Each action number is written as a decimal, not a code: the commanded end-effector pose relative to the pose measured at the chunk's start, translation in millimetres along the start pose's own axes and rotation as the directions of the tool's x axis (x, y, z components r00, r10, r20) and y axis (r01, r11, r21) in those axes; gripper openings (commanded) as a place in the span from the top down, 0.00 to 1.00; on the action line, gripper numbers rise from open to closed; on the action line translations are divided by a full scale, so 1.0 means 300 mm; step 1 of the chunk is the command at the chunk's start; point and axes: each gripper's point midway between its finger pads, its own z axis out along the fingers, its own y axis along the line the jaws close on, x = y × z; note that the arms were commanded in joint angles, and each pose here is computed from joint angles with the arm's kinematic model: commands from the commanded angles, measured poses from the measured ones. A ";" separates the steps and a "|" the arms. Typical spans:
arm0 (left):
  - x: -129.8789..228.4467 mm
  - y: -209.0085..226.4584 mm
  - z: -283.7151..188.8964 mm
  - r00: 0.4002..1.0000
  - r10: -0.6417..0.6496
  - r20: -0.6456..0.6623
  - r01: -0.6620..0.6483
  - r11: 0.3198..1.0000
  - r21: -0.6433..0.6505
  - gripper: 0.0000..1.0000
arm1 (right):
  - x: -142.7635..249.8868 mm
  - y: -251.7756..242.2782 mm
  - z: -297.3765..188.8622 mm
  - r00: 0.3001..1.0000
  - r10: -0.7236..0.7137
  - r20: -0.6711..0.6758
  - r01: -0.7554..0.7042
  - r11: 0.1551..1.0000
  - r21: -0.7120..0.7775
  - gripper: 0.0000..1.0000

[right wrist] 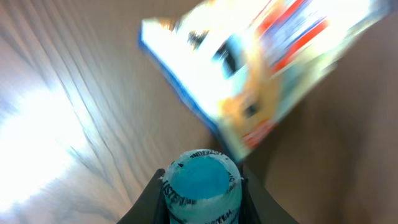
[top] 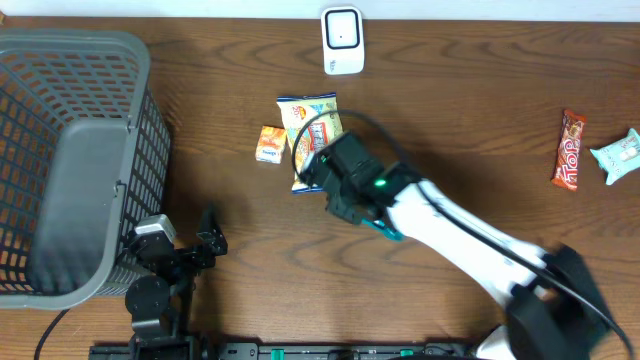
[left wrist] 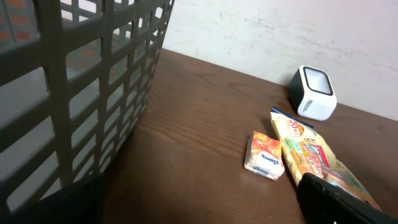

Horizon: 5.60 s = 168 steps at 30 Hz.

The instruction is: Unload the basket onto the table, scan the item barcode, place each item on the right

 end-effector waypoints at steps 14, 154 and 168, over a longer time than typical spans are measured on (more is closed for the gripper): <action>0.043 0.015 0.008 1.000 0.000 -0.031 0.000 1.000 -0.013 0.02 | -0.053 -0.220 -0.244 0.941 0.231 0.249 -0.227 0.973 -0.044 0.99; 0.043 0.015 0.008 1.000 0.000 -0.031 0.000 1.000 -0.013 0.02 | -0.147 -0.367 -0.172 0.951 0.286 0.116 -0.275 0.956 -0.101 0.58; 0.043 0.015 0.008 1.000 0.000 -0.031 0.000 1.000 -0.013 0.02 | -0.187 -0.467 0.290 0.957 0.230 0.176 -0.227 0.973 -0.032 0.15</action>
